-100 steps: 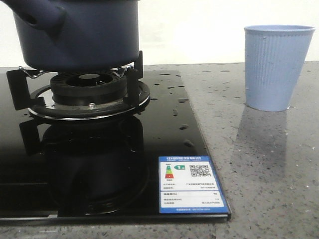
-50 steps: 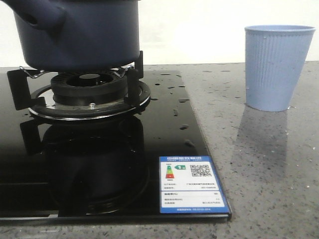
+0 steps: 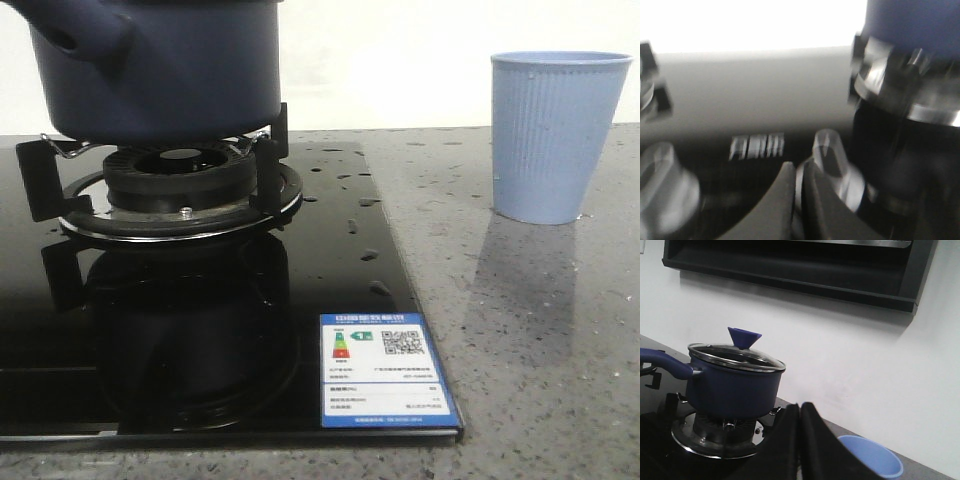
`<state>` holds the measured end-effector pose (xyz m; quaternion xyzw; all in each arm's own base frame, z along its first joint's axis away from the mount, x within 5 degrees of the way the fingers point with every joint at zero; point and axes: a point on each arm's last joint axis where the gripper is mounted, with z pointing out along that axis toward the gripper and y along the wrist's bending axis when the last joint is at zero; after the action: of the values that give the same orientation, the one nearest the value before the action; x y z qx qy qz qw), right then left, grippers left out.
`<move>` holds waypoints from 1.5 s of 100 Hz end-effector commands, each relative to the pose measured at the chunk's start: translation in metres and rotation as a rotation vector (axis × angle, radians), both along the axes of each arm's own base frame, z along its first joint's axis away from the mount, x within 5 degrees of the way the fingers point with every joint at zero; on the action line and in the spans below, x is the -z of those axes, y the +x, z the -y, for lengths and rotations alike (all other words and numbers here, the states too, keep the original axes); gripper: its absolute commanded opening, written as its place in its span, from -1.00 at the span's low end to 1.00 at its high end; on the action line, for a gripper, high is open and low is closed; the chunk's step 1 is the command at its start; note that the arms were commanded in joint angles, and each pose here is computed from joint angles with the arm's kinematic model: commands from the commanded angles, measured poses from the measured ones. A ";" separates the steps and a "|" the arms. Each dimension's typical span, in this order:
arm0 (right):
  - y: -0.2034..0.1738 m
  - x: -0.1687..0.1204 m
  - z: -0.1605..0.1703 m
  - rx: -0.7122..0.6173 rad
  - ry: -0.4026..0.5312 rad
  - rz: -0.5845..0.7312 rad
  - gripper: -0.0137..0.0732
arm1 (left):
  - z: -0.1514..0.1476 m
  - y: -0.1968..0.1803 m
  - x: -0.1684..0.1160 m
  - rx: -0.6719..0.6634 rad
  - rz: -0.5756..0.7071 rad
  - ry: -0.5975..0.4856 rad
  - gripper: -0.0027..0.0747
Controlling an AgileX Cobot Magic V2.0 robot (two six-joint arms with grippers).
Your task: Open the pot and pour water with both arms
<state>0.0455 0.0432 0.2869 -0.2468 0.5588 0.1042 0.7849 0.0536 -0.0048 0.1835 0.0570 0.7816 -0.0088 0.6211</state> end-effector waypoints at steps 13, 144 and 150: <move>-0.001 -0.008 -0.001 -0.015 0.024 0.010 -0.82 | -0.001 0.000 0.006 -0.023 0.017 -0.012 -0.98; 0.022 0.045 0.036 0.432 0.043 -0.192 -0.82 | -0.001 0.000 0.006 -0.023 0.017 -0.012 -0.98; 0.023 0.055 0.037 0.439 0.034 -0.223 -0.82 | -0.001 0.000 0.006 -0.023 0.017 -0.012 -0.98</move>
<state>0.0673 0.0064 0.2297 -0.0934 0.6876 -0.0308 0.7194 0.0533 -0.0038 0.1821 0.0506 0.7867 -0.0035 0.6153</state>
